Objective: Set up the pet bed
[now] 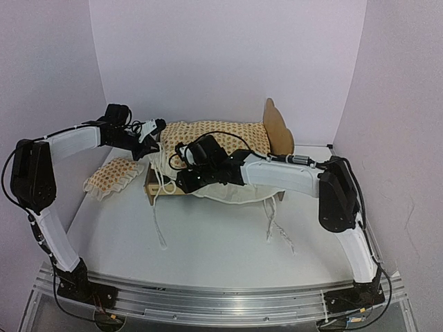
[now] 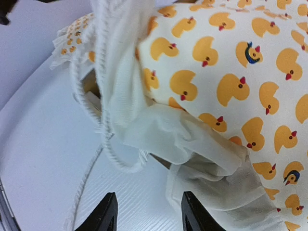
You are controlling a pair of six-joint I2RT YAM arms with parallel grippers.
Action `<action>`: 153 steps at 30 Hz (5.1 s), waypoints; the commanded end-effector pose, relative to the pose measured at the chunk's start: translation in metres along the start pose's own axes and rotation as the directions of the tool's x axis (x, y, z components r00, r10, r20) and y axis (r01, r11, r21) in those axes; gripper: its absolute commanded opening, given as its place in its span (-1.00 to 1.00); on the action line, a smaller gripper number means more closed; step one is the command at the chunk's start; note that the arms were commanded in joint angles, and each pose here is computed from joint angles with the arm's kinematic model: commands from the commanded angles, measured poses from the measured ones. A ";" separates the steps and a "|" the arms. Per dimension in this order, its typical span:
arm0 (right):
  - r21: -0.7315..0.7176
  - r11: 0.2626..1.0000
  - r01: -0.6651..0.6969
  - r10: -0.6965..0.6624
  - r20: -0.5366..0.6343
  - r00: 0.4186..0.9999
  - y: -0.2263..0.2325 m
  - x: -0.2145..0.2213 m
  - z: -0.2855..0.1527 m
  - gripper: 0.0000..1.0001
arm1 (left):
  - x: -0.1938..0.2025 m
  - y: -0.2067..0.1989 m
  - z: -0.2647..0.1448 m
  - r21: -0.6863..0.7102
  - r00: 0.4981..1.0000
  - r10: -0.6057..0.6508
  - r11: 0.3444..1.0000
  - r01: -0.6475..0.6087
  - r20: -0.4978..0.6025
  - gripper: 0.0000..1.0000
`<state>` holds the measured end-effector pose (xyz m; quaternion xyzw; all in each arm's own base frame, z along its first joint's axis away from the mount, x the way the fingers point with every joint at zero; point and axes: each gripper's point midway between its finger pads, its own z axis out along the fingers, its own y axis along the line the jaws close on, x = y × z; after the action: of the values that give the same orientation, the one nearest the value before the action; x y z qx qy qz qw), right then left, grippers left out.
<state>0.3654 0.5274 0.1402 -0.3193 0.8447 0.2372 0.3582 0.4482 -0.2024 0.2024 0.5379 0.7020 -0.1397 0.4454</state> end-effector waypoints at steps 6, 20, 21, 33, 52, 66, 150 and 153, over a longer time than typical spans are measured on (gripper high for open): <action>-0.139 0.970 -0.199 0.213 0.095 0.972 0.033 -0.029 0.000 0.49 | -0.015 0.017 0.000 -0.055 0.998 -0.051 0.997 0.053 0.029 -1.00; 0.050 0.894 -0.446 0.437 0.126 0.890 0.014 0.012 0.035 -0.07 | -0.027 0.015 -0.004 -0.041 0.996 -0.063 0.997 0.066 0.056 -1.00; 0.062 0.889 -0.453 0.442 0.132 0.887 0.011 0.015 0.037 -0.12 | -0.027 0.016 -0.005 -0.041 0.996 -0.064 0.997 0.066 0.058 -1.00; 0.021 0.862 -0.507 0.498 0.162 0.852 0.008 0.009 0.057 -0.30 | -0.029 0.011 -0.007 -0.025 0.996 -0.067 0.997 0.069 0.063 -1.00; -0.149 0.834 -0.531 0.551 0.265 0.791 0.022 -0.030 0.021 -0.15 | -0.030 0.011 -0.007 -0.025 0.995 -0.068 0.997 0.070 0.068 -1.00; -0.120 0.799 -0.589 0.595 0.303 0.745 0.008 -0.026 0.043 -0.98 | -0.030 0.012 -0.007 -0.027 0.995 -0.068 0.997 0.070 0.066 -1.00; 0.062 0.921 -0.384 0.374 0.130 0.918 -0.036 -0.018 -0.072 -0.59 | 0.038 -0.100 0.040 0.147 0.866 0.196 0.979 -0.144 -0.459 0.54; 0.071 0.920 -0.385 0.374 0.132 0.918 -0.038 -0.016 -0.075 -0.59 | 0.045 -0.087 0.046 0.150 0.857 0.160 0.984 -0.098 -0.490 0.53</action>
<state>0.3691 0.4670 0.1616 -0.1324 0.8900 0.2648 0.3467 0.3574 -0.2468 0.1127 0.6445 0.7324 -0.0381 0.2162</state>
